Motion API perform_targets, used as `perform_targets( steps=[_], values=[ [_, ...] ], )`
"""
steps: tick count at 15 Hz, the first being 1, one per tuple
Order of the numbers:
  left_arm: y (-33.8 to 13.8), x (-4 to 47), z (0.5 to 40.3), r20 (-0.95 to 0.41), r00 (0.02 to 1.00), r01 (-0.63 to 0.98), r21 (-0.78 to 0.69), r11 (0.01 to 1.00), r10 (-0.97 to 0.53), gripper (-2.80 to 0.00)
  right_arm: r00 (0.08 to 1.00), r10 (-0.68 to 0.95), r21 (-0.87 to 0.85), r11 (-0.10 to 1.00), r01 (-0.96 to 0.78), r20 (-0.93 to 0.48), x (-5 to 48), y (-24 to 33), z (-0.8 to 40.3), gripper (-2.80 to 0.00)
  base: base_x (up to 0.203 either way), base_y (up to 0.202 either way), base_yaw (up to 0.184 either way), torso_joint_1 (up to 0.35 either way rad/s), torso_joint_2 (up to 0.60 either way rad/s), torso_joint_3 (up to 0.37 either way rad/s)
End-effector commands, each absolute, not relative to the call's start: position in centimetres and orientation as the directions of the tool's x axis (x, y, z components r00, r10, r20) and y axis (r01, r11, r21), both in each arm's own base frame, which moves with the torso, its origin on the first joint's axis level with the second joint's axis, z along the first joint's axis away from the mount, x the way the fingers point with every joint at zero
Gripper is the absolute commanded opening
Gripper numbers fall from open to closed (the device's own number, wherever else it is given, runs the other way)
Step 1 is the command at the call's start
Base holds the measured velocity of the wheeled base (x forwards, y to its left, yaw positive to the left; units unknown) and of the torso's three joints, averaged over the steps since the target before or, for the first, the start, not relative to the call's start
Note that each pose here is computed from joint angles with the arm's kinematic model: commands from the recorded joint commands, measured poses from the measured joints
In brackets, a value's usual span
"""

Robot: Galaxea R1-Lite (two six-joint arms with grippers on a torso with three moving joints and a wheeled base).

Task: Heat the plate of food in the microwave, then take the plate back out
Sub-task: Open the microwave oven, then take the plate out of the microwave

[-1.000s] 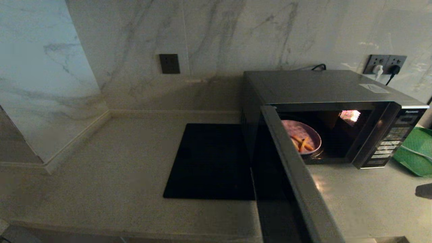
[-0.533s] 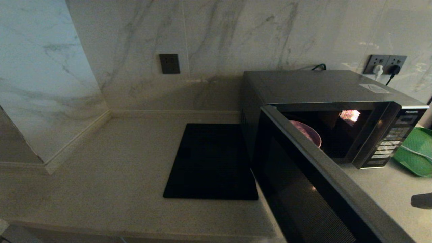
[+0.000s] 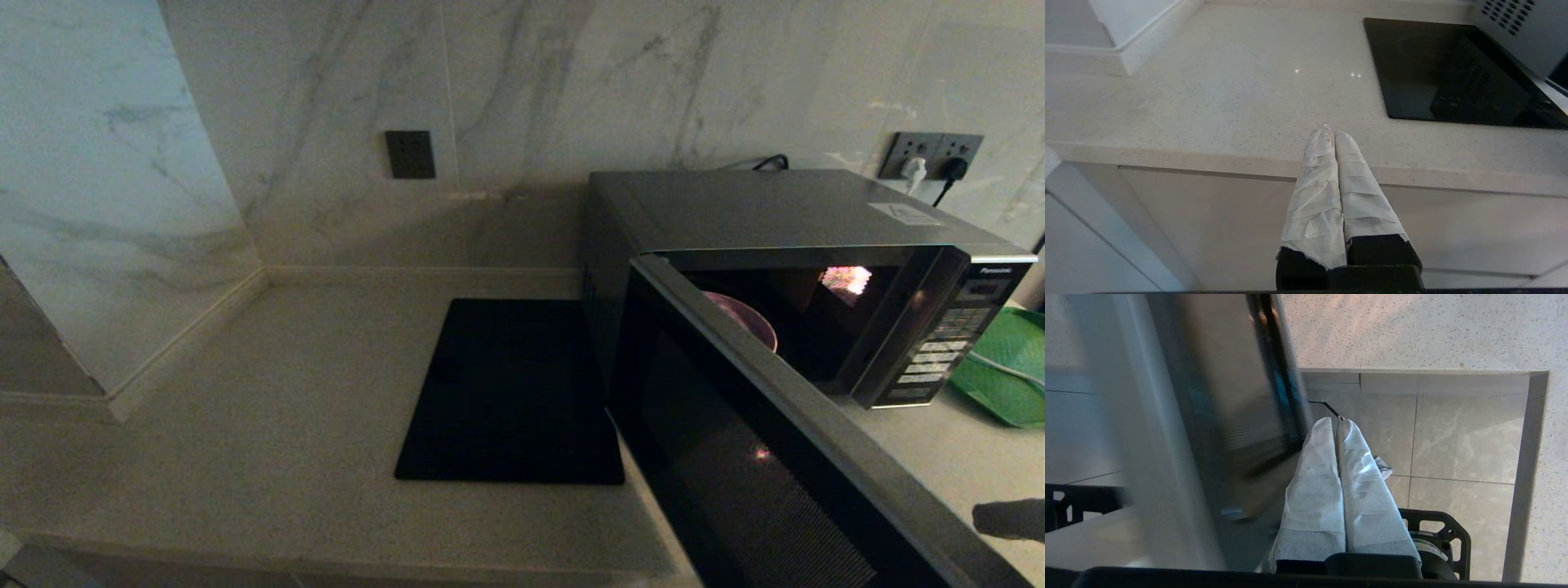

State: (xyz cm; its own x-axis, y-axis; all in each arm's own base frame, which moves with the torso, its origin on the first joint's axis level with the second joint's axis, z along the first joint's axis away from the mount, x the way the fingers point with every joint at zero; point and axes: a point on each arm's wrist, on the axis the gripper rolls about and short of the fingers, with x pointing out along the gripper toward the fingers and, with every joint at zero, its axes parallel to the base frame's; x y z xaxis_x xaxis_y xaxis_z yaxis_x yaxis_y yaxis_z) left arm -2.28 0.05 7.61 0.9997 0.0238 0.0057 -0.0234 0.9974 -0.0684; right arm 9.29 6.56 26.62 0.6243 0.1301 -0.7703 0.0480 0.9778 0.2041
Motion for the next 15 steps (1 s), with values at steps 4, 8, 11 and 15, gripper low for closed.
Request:
perform_targets(
  steps=[4, 8, 11, 15],
  values=[
    [0.0, -2.3, 7.6, 0.005, 1.0, -0.023, -0.069, 0.997, 0.024, -2.8, 0.598, 0.191, 0.224, 0.974, -0.02, -0.778, 8.8, 7.0, 26.6, -2.8, 0.0, 0.0, 0.0, 0.0, 0.0, 0.0],
    [0.0, -2.3, 7.6, 0.006, 1.0, -0.024, -0.069, 0.997, 0.025, -2.8, 0.547, 0.263, 0.243, 0.964, -0.11, -0.795, 9.1, 8.5, 26.5, -2.8, 0.0, 0.0, 0.0, 0.0, 0.0, 0.0],
    [0.0, -2.3, 7.6, 0.005, 1.0, -0.024, -0.069, 0.997, 0.024, -2.8, 0.529, 0.308, 0.252, 0.951, -0.177, -0.791, 9.8, 10.4, 26.2, -2.8, 0.0, 0.0, 0.0, 0.0, 0.0, 0.0],
    [0.0, -2.3, 7.6, 0.006, 1.0, -0.024, -0.069, 0.997, 0.024, -2.8, 0.519, 0.336, 0.249, 0.94, -0.233, -0.786, 10.2, 12.4, 25.8, -2.8, 0.0, 0.0, 0.0, 0.0, 0.0, 0.0]
  ],
)
